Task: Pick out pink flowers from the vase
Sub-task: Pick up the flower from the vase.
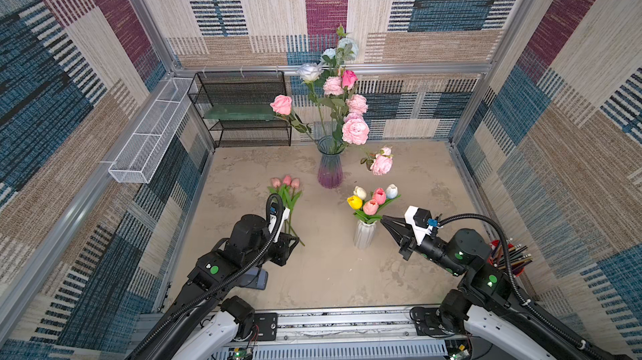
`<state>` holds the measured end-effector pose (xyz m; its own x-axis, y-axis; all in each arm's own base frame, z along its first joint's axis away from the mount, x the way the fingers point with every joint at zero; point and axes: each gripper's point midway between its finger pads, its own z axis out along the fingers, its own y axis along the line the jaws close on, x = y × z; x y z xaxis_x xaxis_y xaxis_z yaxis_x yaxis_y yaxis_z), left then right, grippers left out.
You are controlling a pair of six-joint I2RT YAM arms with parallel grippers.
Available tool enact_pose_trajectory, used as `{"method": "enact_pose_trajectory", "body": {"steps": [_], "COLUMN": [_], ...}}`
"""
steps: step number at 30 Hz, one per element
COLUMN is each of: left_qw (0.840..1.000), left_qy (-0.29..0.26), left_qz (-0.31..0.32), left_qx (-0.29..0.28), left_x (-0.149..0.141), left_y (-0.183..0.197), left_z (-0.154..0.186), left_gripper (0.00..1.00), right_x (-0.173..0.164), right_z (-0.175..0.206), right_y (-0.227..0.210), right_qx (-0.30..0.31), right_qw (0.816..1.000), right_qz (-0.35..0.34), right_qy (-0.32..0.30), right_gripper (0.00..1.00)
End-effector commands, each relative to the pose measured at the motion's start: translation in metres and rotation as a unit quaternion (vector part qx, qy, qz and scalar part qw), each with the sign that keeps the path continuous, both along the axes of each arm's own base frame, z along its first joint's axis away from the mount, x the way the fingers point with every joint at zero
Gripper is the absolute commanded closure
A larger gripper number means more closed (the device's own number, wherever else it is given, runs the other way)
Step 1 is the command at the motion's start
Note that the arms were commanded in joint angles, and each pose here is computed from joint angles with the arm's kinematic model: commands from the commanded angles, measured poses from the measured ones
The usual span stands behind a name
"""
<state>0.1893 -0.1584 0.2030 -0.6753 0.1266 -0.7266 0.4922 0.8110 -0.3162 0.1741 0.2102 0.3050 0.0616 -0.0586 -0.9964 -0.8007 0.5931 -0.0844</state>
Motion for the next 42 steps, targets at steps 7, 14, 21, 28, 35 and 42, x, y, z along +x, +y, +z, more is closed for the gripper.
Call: {"method": "enact_pose_trajectory", "body": {"steps": [7,14,21,28,35,42], "left_qw": [1.000,1.000,1.000,0.999,0.999,0.999], "left_qy": [-0.018,-0.024,-0.028,-0.034,-0.035,-0.036], "left_qz": [-0.006,-0.003,0.000,0.004,0.011,0.010], "left_qx": [-0.009,-0.010,-0.007,-0.007,-0.003,-0.003], "left_x": [0.002,0.002,0.002,0.002,0.003,0.003], "left_y": [-0.003,-0.001,0.001,0.003,0.006,0.006], "left_z": [0.007,0.009,0.010,0.012,0.011,0.011], "left_gripper": [0.68,0.68,0.68,0.68,0.68,0.68], "right_x": [-0.012,-0.002,0.024,0.031,0.038,0.046], "right_z": [0.003,-0.022,-0.020,-0.016,-0.017,-0.019], "right_y": [-0.004,0.015,0.012,0.014,0.020,0.022], "right_qx": [-0.018,-0.024,-0.001,0.009,0.012,0.011], "right_qw": [1.000,1.000,0.997,0.995,0.995,0.994], "right_qz": [-0.006,-0.014,-0.081,-0.095,-0.099,-0.110], "right_qy": [-0.015,0.003,0.006,-0.004,0.008,0.017], "right_gripper": [0.75,0.73,0.74,0.75,0.75,0.78]}}
